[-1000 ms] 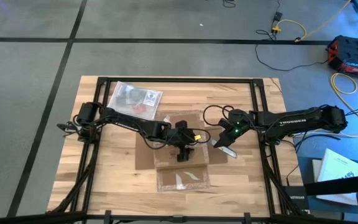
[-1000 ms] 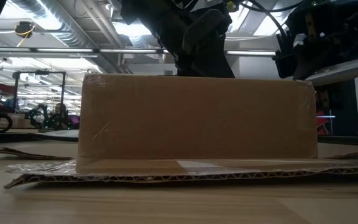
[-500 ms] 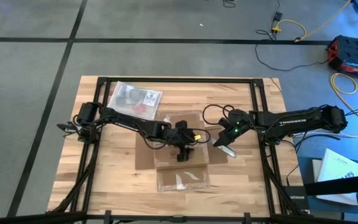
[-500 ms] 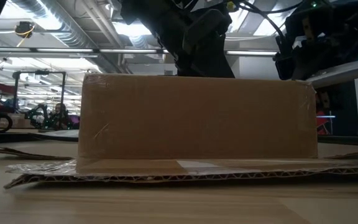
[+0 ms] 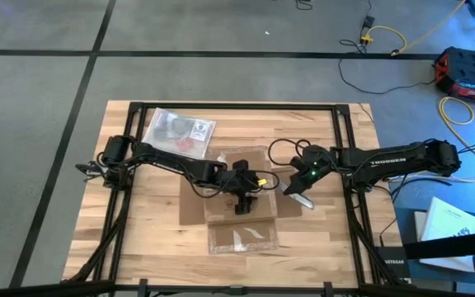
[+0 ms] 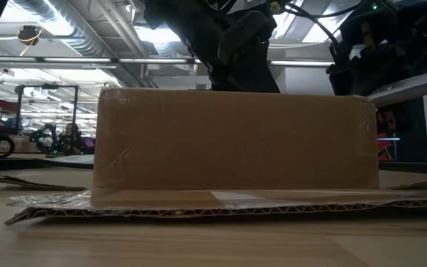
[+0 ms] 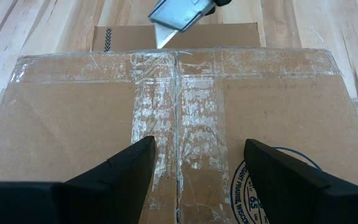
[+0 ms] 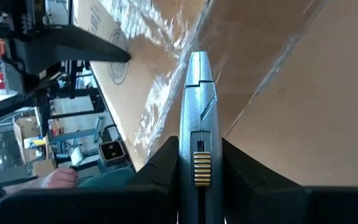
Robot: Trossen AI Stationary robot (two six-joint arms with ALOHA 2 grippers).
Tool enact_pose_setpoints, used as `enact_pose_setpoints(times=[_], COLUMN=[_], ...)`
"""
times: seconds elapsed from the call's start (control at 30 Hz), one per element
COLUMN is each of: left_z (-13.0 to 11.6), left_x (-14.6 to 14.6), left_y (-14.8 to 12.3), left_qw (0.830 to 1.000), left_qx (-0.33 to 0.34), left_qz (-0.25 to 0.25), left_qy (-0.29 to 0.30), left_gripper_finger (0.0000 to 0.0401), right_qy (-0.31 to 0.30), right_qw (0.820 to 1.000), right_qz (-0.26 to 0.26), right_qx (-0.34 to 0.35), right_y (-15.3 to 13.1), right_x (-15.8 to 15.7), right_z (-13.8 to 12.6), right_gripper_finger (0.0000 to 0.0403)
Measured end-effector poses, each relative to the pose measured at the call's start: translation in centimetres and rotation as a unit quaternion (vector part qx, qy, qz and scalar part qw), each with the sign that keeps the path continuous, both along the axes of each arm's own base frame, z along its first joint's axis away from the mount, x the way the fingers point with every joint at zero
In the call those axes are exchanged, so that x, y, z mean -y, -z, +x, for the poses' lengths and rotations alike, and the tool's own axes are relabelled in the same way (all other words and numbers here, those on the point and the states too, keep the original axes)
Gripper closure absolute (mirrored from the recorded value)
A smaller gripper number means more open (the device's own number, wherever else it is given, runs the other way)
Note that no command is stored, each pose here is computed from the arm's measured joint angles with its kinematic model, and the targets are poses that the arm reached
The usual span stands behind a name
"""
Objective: Unpack boxes
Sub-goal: Break down the box until it is fully flat
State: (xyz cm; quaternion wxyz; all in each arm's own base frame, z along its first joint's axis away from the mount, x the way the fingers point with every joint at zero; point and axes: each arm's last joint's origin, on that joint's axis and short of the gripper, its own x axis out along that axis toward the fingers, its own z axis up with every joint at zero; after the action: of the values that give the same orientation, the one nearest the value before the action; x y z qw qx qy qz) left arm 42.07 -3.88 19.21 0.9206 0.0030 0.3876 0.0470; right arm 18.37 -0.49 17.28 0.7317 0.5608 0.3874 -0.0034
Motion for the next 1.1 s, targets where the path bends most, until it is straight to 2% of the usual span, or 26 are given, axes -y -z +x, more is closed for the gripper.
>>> enact_pose_setpoints(times=[0.87,1.1], left_z=[0.0,0.0], left_x=[0.0,0.0], left_y=[0.0,0.0], left_qw=[1.0,1.0], left_qx=[0.0,-0.001], left_qz=[0.0,0.0], left_qy=[0.0,0.0], left_gripper_finger=[0.0162,0.0162], right_qy=[-0.003,-0.019], right_qw=[1.0,0.999], right_qz=[0.003,0.03], right_qx=[0.01,0.005], right_y=[-0.1,0.8], right_x=[0.0,0.0], right_z=[0.2,1.3], right_gripper_finger=[0.0345,0.0345])
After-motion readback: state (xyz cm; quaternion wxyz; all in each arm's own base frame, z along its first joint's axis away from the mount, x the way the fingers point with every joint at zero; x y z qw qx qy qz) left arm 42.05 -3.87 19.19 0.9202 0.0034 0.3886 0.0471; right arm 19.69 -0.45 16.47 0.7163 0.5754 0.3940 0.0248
